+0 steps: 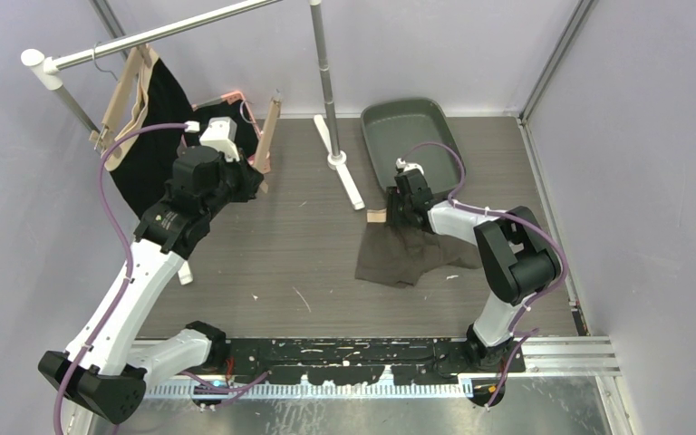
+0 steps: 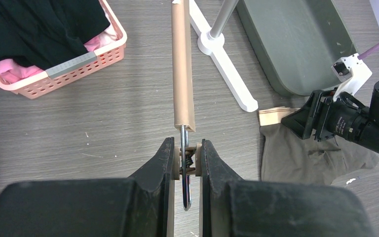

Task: Clip the underwear to the hanger
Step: Pick up the underwear from the center of the board.

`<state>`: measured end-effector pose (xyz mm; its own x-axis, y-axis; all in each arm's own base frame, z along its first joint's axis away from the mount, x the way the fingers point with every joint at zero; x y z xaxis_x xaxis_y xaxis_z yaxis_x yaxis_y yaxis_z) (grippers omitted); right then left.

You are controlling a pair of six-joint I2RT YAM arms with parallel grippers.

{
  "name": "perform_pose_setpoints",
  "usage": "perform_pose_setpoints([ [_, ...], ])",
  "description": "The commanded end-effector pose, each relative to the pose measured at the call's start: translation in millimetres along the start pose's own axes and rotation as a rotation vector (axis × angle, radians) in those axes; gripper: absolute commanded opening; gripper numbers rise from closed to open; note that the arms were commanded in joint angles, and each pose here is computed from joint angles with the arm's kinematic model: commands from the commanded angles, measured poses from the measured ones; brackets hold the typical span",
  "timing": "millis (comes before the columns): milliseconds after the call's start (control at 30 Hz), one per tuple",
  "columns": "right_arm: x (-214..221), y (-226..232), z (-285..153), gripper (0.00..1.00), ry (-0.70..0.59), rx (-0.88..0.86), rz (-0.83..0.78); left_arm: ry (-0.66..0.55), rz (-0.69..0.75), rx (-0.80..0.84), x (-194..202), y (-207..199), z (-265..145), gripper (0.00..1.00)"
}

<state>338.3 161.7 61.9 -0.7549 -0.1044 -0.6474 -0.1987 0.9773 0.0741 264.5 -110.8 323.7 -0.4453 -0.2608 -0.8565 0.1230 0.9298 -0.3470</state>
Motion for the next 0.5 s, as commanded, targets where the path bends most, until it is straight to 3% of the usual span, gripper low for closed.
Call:
perform_pose_setpoints([
  [0, 48, -7, 8, 0.46, 0.172, 0.034, 0.009, -0.102, -0.008, 0.034, -23, -9, -3, 0.0],
  [233, 58, -9, -1, 0.28, 0.183, 0.036, 0.022, -0.103, -0.004, 0.029, -23, -8, -3, 0.0],
  [300, 52, -6, -9, 0.23, 0.146, 0.01, 0.019, -0.103, -0.002, 0.029, -24, -9, -3, 0.0],
  [400, 42, 0, -23, 0.04, 0.073, -0.061, -0.001, -0.103, -0.004, 0.035, -24, -9, -4, 0.0],
  [467, 34, 5, -33, 0.01, 0.009, -0.12, -0.023, -0.101, -0.005, 0.039, -22, -9, -6, 0.0],
])
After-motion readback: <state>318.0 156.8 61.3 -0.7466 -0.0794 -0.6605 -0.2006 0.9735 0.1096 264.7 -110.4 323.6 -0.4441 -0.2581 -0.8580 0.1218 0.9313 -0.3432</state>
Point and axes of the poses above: each gripper's point midway between its finger pads, its own z axis out along the fingers, its own y axis along the line the jaws close on, x = y × z, the point moved 5 cm from there along -z, back along the fingers, and after that the axes turned 7 degrees about -z, right-handed, at the moved point
